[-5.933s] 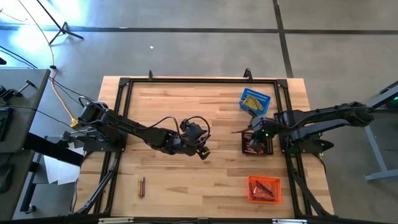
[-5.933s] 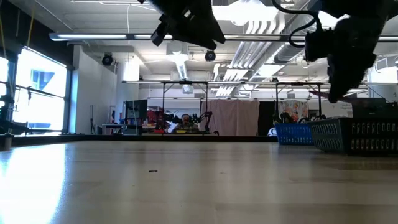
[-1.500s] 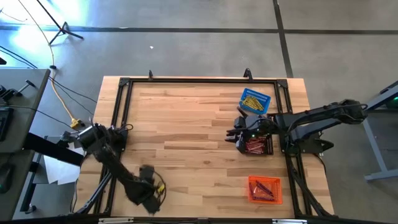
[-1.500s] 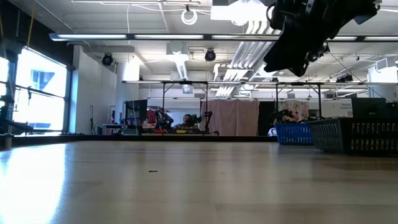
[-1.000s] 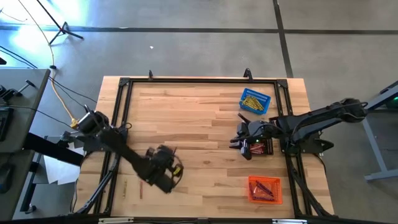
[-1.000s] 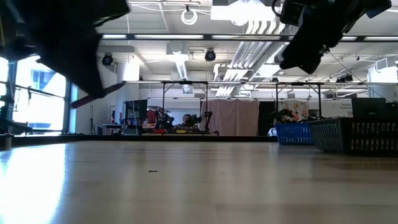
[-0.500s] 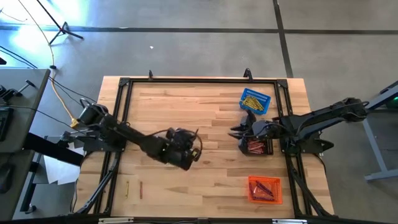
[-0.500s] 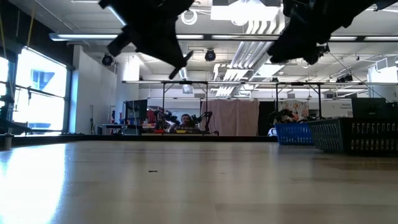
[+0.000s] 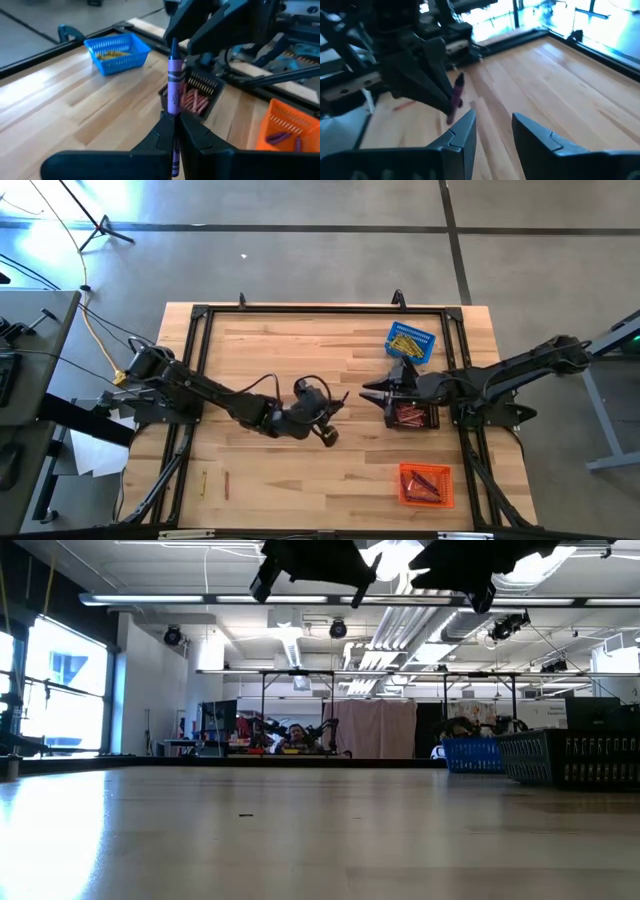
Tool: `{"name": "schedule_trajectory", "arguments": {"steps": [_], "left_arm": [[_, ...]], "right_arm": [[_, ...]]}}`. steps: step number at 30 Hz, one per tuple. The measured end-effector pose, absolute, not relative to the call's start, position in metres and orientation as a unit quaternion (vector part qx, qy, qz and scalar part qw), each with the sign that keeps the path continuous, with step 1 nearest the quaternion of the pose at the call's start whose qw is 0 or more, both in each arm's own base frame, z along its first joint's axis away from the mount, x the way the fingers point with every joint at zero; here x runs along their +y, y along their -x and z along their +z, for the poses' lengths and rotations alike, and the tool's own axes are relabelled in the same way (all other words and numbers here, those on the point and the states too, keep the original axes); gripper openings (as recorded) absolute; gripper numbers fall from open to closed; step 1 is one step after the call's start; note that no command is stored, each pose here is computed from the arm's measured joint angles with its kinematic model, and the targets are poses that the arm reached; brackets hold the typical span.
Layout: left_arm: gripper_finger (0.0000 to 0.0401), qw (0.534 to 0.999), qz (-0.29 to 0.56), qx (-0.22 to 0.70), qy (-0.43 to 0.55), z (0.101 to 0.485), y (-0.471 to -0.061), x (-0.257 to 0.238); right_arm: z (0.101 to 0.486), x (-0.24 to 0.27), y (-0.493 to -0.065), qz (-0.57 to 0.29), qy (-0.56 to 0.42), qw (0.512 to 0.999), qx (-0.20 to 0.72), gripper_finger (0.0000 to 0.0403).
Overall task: Sort crayons
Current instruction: Put the violet crayon into the orange bin
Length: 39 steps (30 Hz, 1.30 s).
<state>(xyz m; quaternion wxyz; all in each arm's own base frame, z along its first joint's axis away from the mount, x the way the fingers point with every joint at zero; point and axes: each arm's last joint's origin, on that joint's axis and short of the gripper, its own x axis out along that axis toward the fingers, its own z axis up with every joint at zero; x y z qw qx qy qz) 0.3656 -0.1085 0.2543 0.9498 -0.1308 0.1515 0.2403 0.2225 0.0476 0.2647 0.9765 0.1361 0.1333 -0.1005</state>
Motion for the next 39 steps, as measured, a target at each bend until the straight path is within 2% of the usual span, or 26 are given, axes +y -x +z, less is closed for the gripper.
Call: {"name": "schedule_trajectory", "arguments": {"steps": [10,14,23,34,39], "left_arm": [[0.0001,0.960,0.225,0.111,0.119,0.264,-0.370,-0.110],[0.0001,0.961,0.226,0.108,0.120,0.265,-0.370,-0.110],[0.0001,0.962,0.223,0.100,0.125,0.267,-0.370,-0.112],[0.0001,0.968,0.206,0.086,0.117,0.271,-0.372,-0.112],[0.0001,0.968,0.206,0.084,0.118,0.272,-0.372,-0.111]], "right_arm": [[0.266,0.056,-0.238,-0.032,-0.136,0.985,0.097,0.0115],[0.265,0.058,-0.242,-0.010,-0.131,0.988,0.086,0.0134],[0.269,0.055,-0.244,-0.029,-0.134,0.989,0.062,0.0177],[0.266,0.049,-0.255,-0.040,-0.143,0.988,0.042,0.0178],[0.264,0.051,-0.261,-0.036,-0.147,0.988,0.023,0.0166]]}}
